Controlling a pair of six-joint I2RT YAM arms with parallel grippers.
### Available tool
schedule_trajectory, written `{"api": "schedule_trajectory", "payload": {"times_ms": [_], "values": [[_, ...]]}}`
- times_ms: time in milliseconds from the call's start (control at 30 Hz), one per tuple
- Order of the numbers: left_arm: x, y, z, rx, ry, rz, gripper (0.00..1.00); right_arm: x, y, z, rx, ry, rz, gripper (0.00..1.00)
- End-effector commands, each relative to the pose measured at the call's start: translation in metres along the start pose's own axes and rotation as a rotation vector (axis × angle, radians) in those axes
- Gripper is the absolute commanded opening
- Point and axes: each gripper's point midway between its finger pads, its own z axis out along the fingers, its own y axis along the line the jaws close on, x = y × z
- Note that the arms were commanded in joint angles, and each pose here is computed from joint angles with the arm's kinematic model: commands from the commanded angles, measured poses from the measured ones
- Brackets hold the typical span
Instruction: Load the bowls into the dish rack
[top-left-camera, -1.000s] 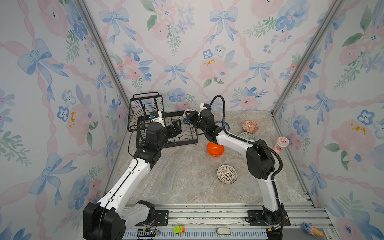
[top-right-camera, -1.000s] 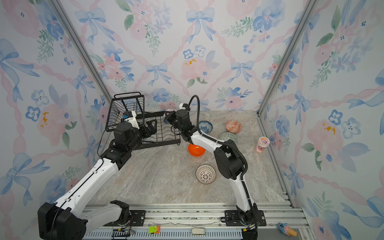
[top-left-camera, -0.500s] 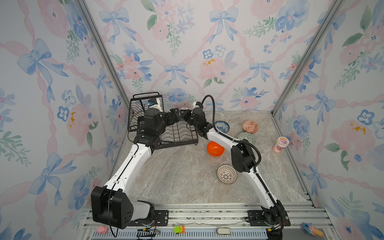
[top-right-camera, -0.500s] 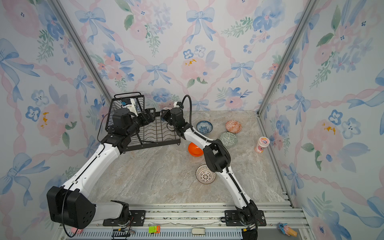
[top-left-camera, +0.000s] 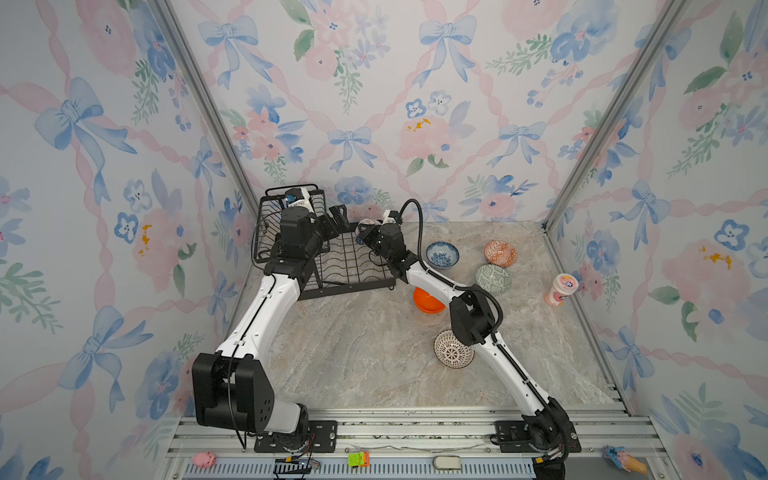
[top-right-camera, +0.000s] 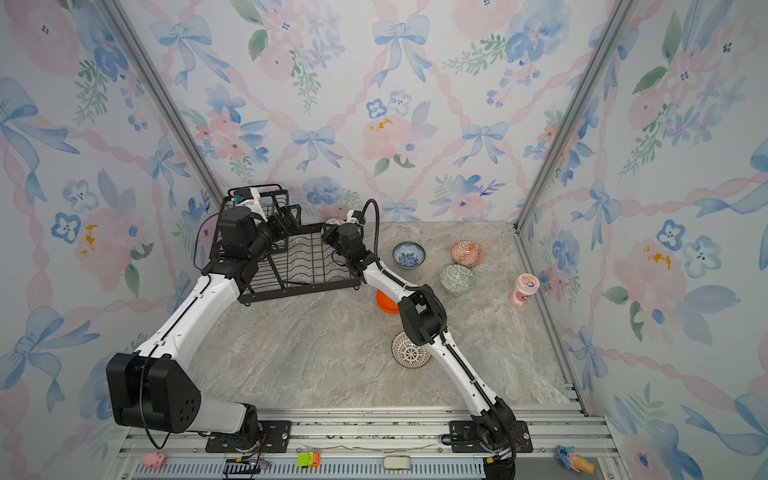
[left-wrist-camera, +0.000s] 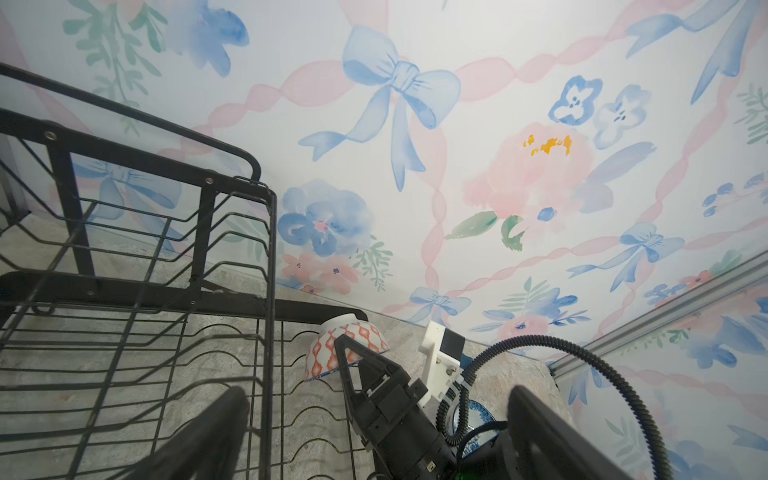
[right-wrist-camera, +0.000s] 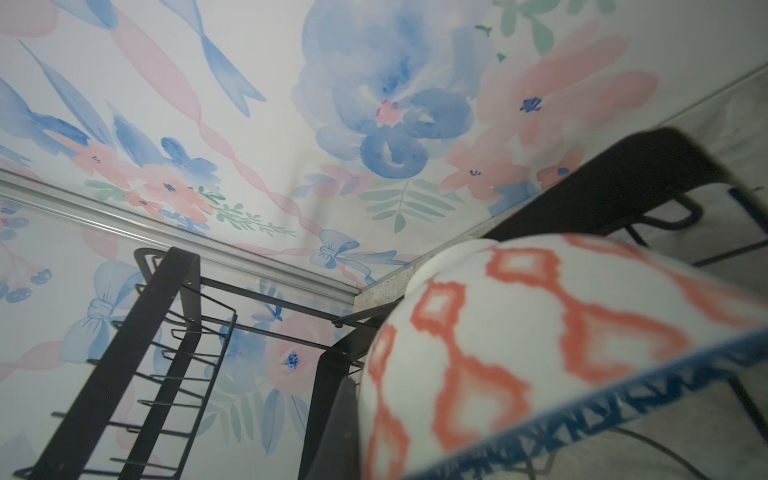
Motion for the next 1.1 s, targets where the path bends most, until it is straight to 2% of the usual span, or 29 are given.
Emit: {"api": "schedule_trajectory", "payload": {"times_ms": [0, 233, 433, 567, 800, 1067], "values": [[0.025, 0.013, 0.011, -0.018, 0.077, -0.031, 0.98, -0.032, 0.038, -0.001, -0.111, -0.118, -0.016, 0.0], [0.027, 0.016, 0.013, -0.012, 0.089, -0.047, 0.98, -0.03, 0.033, 0.002, -0.109, -0.154, -0.028, 0.0], [-0.006, -0.013, -0.002, 0.069, 0.038, -0.024, 0.98, -0.023, 0.029, 0.003, -0.101, -0.152, -0.029, 0.0], [-0.019, -0.006, -0.007, 0.015, 0.004, 0.011, 0.98, -0.016, 0.027, 0.004, -0.097, -0.142, -0.026, 0.0], [-0.005, 0.021, 0.003, -0.063, 0.029, 0.017, 0.98, -0.01, 0.035, 0.002, -0.101, -0.117, -0.025, 0.0], [0.012, 0.032, 0.009, -0.092, 0.074, 0.013, 0.98, -0.008, 0.052, -0.002, -0.131, -0.102, -0.028, 0.0]]}}
